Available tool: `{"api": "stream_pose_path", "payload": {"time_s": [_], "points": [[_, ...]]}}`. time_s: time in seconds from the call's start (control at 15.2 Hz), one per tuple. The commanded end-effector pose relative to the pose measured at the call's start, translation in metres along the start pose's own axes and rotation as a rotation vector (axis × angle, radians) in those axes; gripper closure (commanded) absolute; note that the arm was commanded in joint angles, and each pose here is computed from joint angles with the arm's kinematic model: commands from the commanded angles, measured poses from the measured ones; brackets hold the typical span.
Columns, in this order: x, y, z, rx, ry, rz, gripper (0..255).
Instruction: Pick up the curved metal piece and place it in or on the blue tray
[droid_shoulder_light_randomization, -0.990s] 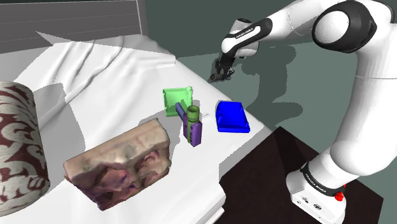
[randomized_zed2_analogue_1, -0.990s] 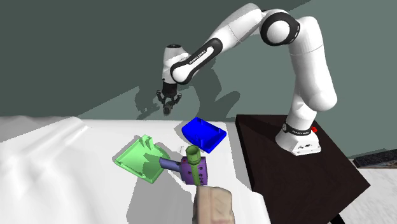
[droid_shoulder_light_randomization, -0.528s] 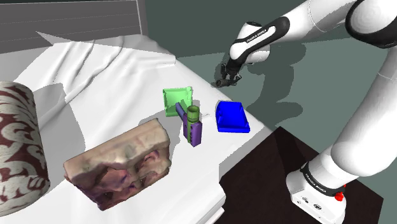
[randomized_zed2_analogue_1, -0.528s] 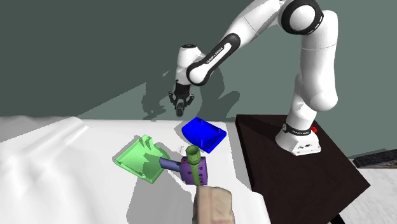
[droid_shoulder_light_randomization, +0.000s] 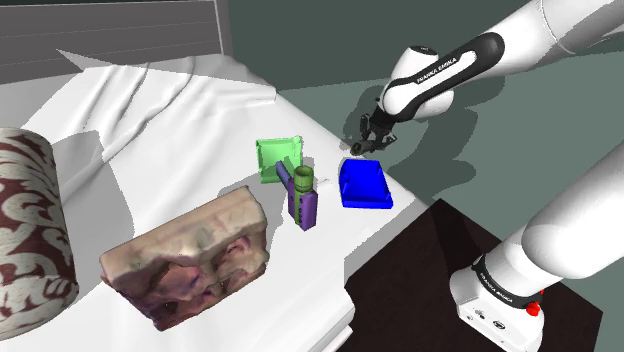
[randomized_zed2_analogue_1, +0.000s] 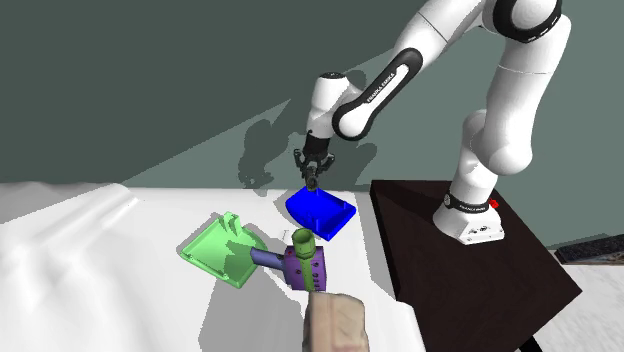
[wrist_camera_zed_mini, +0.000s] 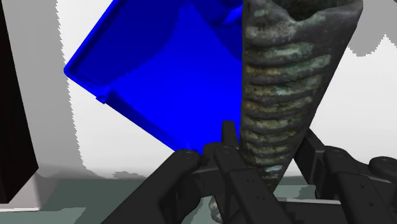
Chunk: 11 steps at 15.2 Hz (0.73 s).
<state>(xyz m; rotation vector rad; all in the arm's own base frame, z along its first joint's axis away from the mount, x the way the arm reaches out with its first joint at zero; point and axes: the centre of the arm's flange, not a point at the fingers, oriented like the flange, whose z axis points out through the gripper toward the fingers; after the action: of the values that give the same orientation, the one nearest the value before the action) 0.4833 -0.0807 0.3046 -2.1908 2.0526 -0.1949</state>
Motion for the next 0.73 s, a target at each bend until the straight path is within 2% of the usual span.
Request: {"api": "stream_pose_path", "payload": {"time_s": [0.0,0.66], "points": [[-0.011,0.021,-0.005,0.0,0.0,0.0,255],[-0.011,0.031,0.047,0.0,0.0,0.0,255]]}}
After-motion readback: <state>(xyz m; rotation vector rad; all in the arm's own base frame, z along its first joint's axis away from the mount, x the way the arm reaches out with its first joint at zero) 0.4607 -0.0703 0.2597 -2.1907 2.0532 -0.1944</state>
